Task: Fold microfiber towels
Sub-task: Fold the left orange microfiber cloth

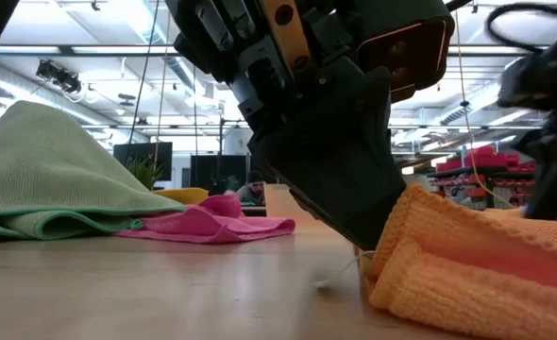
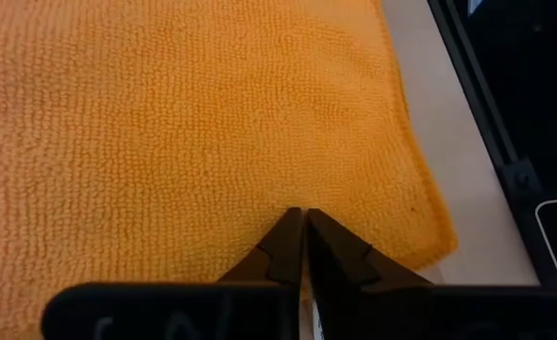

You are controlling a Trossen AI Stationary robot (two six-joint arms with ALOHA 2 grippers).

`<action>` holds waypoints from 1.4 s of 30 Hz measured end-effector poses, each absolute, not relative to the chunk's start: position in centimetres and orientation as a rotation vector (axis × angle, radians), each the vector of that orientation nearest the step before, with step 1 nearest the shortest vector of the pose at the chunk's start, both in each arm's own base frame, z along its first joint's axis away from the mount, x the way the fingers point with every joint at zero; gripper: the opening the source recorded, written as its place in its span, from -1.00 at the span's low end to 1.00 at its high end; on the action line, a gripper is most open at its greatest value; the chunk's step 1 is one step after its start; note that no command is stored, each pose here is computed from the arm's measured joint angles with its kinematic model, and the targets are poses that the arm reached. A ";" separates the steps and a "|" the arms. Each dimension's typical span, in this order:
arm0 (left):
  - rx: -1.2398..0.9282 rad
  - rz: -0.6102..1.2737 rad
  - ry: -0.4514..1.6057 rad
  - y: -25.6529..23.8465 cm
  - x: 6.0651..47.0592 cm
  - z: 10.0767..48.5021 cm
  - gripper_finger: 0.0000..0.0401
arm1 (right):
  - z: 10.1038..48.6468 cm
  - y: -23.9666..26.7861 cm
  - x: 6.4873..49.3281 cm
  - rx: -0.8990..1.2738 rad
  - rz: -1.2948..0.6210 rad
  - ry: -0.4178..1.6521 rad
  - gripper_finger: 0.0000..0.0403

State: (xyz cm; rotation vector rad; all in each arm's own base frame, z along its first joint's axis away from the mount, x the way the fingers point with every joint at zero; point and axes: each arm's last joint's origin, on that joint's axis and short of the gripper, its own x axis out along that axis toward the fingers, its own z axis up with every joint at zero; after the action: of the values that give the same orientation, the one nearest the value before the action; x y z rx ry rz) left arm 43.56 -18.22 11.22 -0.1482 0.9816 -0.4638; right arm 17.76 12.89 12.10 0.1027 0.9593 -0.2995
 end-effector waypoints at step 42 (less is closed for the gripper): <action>-0.139 -0.481 0.951 -18.5 43.7 11.2 -0.92 | 16.3 13.2 17.9 0.133 -0.334 1.129 -0.99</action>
State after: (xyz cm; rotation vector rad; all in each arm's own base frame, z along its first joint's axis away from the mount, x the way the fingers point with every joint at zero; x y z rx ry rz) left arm 43.67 -18.50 11.21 -0.1388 0.9511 -0.4810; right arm 17.85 13.23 16.30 0.1334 1.1289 -0.3341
